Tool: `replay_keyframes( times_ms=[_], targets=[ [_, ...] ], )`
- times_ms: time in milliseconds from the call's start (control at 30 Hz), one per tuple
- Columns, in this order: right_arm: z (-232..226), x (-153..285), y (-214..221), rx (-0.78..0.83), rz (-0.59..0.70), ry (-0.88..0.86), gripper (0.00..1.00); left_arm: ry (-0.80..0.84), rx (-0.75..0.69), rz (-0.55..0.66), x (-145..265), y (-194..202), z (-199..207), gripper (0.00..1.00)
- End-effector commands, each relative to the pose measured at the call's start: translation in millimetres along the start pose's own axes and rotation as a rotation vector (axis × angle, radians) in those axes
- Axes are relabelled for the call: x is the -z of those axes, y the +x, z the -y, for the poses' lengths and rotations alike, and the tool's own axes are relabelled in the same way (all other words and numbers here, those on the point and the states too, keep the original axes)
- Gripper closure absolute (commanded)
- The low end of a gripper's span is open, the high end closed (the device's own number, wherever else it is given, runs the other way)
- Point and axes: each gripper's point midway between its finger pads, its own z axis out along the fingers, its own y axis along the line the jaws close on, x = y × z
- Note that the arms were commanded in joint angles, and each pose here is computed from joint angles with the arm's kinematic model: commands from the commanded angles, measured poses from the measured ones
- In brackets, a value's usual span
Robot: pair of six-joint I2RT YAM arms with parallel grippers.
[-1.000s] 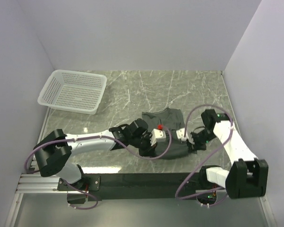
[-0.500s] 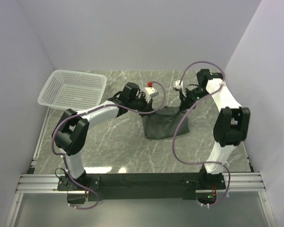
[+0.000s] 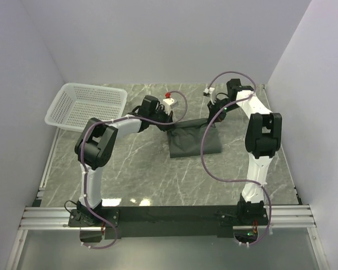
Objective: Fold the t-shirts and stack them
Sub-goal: Fold the tshirt
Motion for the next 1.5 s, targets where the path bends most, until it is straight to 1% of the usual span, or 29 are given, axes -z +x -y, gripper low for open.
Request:
replay_keyframes(
  times_ms=[0,133,233,433,533,600,733,767,800,833,867,900,933,967,1000,1033,1067,1100,1133,1200,1233,1267,1300,1333,1367,1400,1433,1467],
  targets=[
    [17,1,-14,-0.018,0.006,0.076,1.0,-0.014,-0.013,0.005,-3,-10,-3,1.0],
    [17,-8,-18,-0.02,-0.012,0.102,1.0,-0.057,-0.001,-0.008,-3,-6,-12,1.0],
    [20,-13,-17,-0.03,-0.036,0.125,1.0,-0.079,0.001,0.002,-1,-10,-15,1.0],
    [24,-19,-18,-0.052,-0.055,0.154,1.0,-0.072,0.012,0.001,4,-12,-9,0.99],
    [27,-20,-18,-0.064,-0.057,0.168,1.0,-0.062,0.011,0.021,9,-18,-5,1.0],
    [29,-20,-19,-0.072,-0.052,0.18,1.0,-0.06,0.05,0.04,14,-24,0,0.99],
    [35,-21,-21,-0.09,-0.051,0.218,1.0,-0.083,0.069,0.043,19,-29,0,0.99],
    [40,-21,-22,-0.093,-0.042,0.239,0.98,-0.093,0.078,0.042,20,-29,-2,0.99],
    [42,-22,-23,-0.121,-0.036,0.258,0.95,-0.106,0.088,0.039,20,-29,-4,0.95],
    [44,-21,-26,-0.127,-0.025,0.277,0.86,-0.12,0.094,0.038,21,-29,-6,0.91],
    [52,-17,-29,-0.134,-0.012,0.322,0.66,-0.167,0.113,0.048,24,-32,-12,0.85],
    [53,-16,-32,-0.173,0.003,0.343,0.53,-0.19,0.117,0.065,26,-37,-14,0.76],
    [54,-9,-39,-0.172,0.027,0.367,0.16,-0.211,0.116,0.08,29,-41,-17,0.71],
    [56,-6,-42,-0.166,0.041,0.385,0.14,-0.253,0.122,0.106,37,-49,-20,0.66],
    [56,-3,-45,-0.173,0.054,0.4,0.14,-0.27,0.119,0.123,41,-54,-21,0.55],
    [53,9,-55,-0.159,0.083,0.427,0.13,-0.289,0.116,0.142,46,-61,-23,0.5],
    [54,13,-54,-0.159,0.094,0.447,0.13,-0.299,0.112,0.163,53,-69,-20,0.46],
    [52,18,-58,-0.154,0.11,0.454,0.12,-0.321,0.111,0.171,58,-73,-22,0.38],
    [49,31,-65,-0.144,0.137,0.466,0.12,-0.324,0.106,0.18,62,-77,-21,0.37],
    [42,39,-64,-0.142,0.16,0.446,0.11,-0.332,0.09,0.193,73,-82,-16,0.37],
    [35,49,-70,-0.122,0.188,0.437,0.11,-0.328,0.082,0.201,77,-84,-13,0.37],
    [25,46,-64,-0.118,0.191,0.391,0.1,-0.318,0.079,0.218,84,-87,-7,0.38],
    [13,47,-67,-0.121,0.231,0.313,0.1,-0.281,0.08,0.226,85,-88,2,0.39],
    [4,50,-70,-0.112,0.245,0.259,0.1,-0.26,0.111,0.238,89,-89,8,0.39],
    [-10,47,-60,-0.14,0.208,0.193,0.09,-0.232,0.135,0.24,89,-90,14,0.41],
    [-22,44,-60,-0.142,0.21,0.125,0.09,-0.172,0.161,0.231,86,-88,25,0.43],
    [-33,43,-54,-0.17,0.189,0.082,0.22,-0.141,0.223,0.225,81,-87,29,0.47],
    [-39,41,-51,-0.174,0.183,0.051,0.3,-0.099,0.252,0.219,76,-86,36,0.57]
  ],
)
